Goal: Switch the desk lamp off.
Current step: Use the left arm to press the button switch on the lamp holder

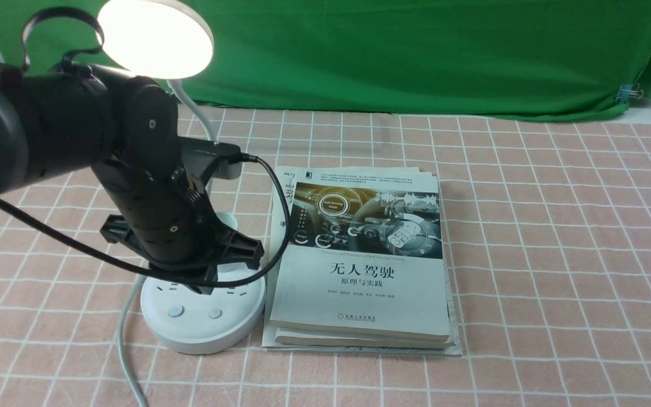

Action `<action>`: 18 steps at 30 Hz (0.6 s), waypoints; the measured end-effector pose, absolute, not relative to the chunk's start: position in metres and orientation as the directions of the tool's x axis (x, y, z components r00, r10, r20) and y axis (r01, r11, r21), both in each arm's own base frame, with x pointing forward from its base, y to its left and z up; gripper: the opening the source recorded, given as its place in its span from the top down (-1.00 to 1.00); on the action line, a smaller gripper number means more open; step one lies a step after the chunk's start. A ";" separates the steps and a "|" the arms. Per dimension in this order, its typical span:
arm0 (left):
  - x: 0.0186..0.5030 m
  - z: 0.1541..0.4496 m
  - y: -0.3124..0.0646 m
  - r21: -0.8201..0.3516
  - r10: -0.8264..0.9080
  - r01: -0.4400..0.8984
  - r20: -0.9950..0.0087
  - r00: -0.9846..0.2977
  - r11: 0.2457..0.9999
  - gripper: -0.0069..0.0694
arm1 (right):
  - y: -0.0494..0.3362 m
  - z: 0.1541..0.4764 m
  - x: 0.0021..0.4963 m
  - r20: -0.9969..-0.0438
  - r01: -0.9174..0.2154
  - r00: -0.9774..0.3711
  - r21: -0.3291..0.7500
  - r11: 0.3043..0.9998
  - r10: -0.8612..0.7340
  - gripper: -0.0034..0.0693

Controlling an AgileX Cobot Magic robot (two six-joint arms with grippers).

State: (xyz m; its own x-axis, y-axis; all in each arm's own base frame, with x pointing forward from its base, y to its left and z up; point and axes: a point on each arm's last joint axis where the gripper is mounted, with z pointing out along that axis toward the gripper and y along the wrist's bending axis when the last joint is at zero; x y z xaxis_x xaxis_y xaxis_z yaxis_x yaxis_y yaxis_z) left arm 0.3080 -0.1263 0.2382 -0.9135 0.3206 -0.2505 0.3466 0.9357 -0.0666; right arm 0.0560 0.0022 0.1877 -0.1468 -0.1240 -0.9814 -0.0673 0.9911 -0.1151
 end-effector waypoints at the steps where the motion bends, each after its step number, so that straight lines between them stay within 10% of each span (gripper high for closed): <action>1: 0.308 0.239 -0.126 -0.067 0.320 0.347 -0.254 -0.913 0.936 0.81 | 0.002 0.188 0.056 -0.981 -0.067 -0.147 -0.115 0.991 -0.124 0.25; 18: 0.323 0.192 -0.132 -0.063 0.327 0.338 -0.144 -0.934 0.939 0.81 | 0.002 0.188 0.056 -0.981 -0.067 -0.147 -0.115 0.991 -0.124 0.25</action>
State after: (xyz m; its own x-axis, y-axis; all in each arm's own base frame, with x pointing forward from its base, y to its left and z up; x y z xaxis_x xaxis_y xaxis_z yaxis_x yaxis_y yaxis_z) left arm 0.3225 -0.1318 0.1919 -0.9339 0.3270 -0.1444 0.3384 0.9389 -0.0630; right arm 0.0560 0.0022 0.1877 -0.1468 -0.1240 -0.9814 -0.0673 0.9911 -0.1151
